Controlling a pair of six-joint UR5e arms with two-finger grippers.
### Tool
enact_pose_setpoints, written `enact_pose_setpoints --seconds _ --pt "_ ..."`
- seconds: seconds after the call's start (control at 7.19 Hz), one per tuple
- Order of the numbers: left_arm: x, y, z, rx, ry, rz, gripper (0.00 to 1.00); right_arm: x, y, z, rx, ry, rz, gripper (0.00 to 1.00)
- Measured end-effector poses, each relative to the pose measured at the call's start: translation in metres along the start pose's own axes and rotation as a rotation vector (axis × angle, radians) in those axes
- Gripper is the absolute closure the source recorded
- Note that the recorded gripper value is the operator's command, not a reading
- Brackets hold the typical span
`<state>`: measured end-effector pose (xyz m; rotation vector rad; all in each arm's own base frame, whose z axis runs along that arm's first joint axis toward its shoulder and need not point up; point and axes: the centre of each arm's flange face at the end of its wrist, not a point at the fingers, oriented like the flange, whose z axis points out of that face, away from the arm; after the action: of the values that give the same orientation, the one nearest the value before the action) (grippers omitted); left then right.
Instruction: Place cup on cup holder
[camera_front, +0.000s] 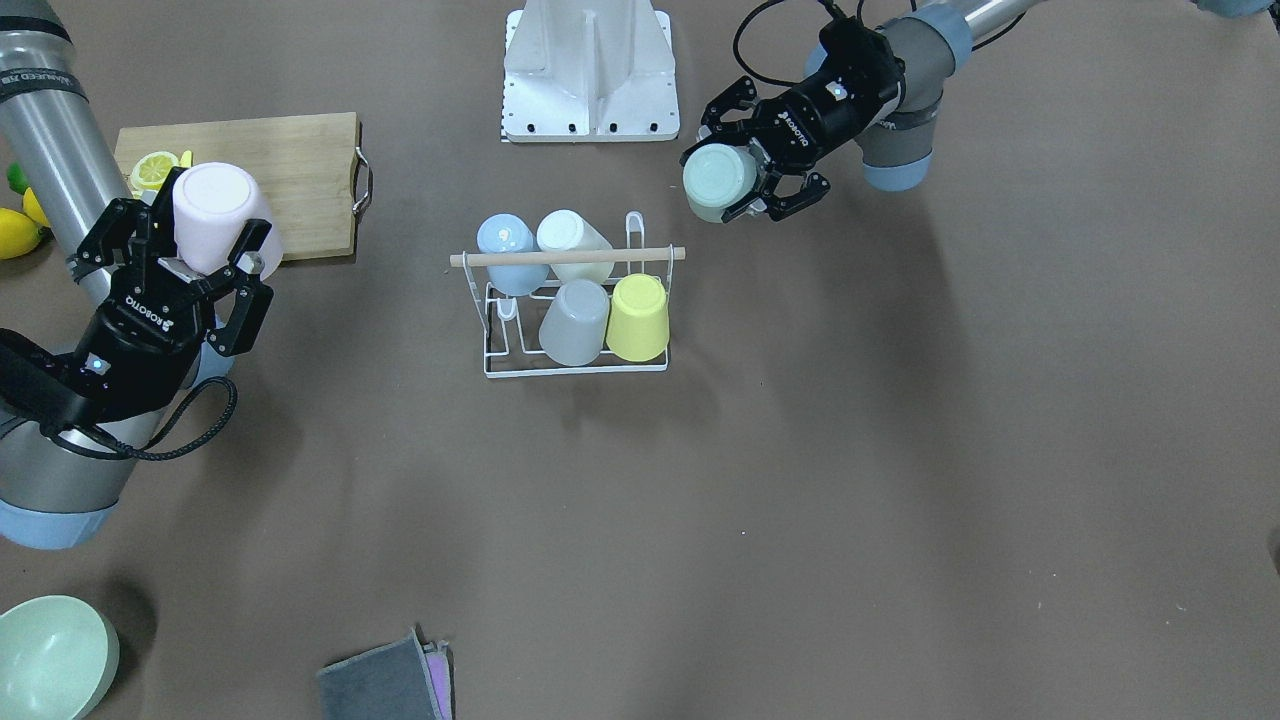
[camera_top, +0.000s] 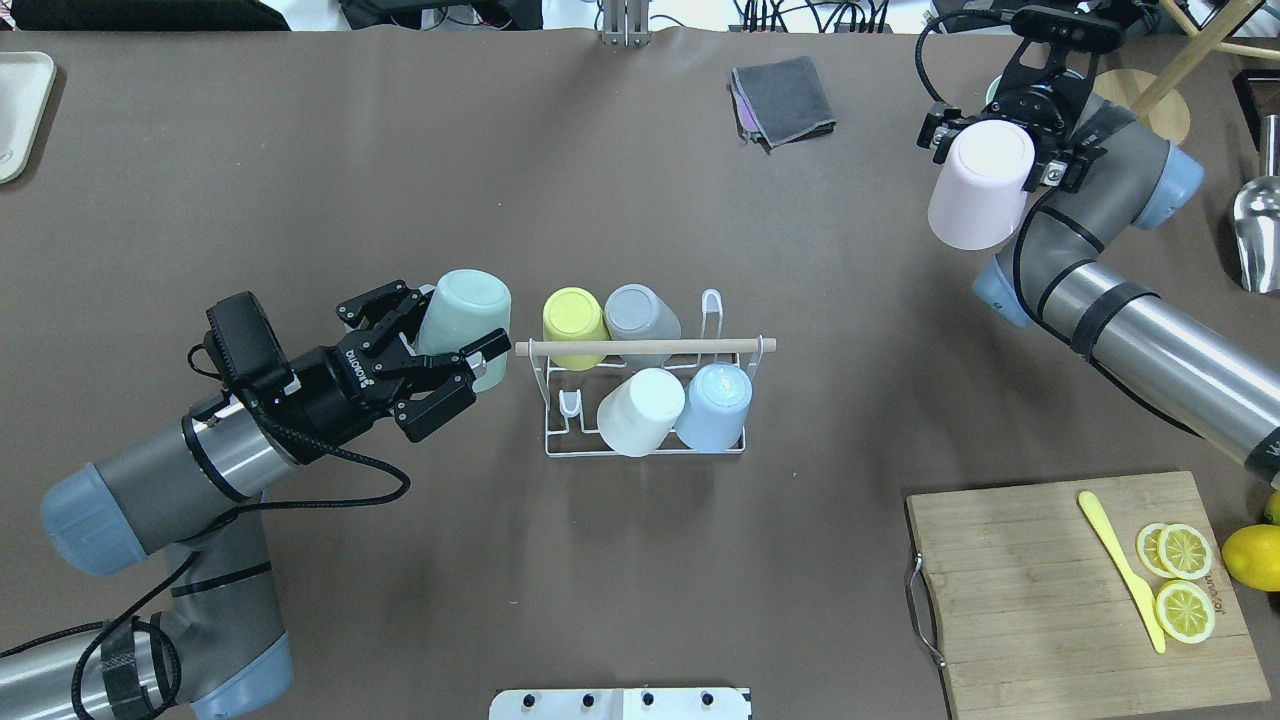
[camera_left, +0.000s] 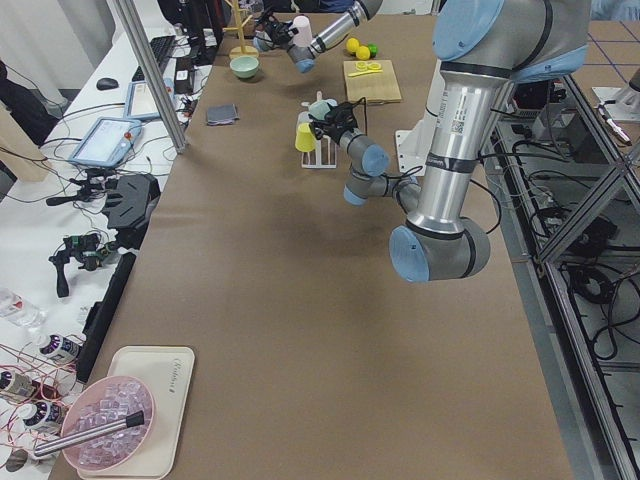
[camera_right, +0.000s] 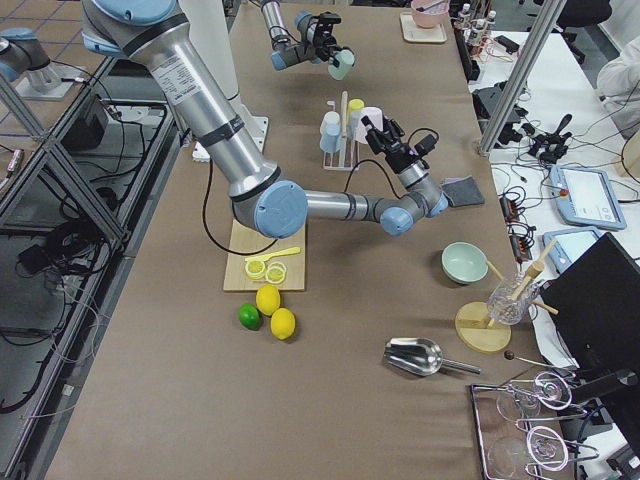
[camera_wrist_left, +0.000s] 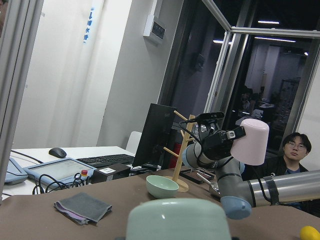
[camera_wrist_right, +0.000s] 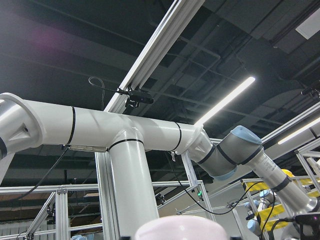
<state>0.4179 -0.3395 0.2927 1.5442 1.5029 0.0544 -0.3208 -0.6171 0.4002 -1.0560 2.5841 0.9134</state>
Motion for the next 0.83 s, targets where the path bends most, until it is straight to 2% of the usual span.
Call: enact_pose_setpoints --seconds 0.28,0.7,0.83 --pt "0.009 0.008 0.005 0.007 -0.017 0.048 1.0 0.018 0.011 0.012 0.046 -0.033 -0.017 0.98" --pt "0.024 0.024 0.018 0.015 -0.048 0.11 1.0 0.051 0.042 0.038 0.08 -0.076 -0.016 0.98" --pt "0.026 0.027 0.025 0.014 -0.049 0.115 1.0 0.058 0.043 0.044 0.095 -0.088 -0.053 0.98"
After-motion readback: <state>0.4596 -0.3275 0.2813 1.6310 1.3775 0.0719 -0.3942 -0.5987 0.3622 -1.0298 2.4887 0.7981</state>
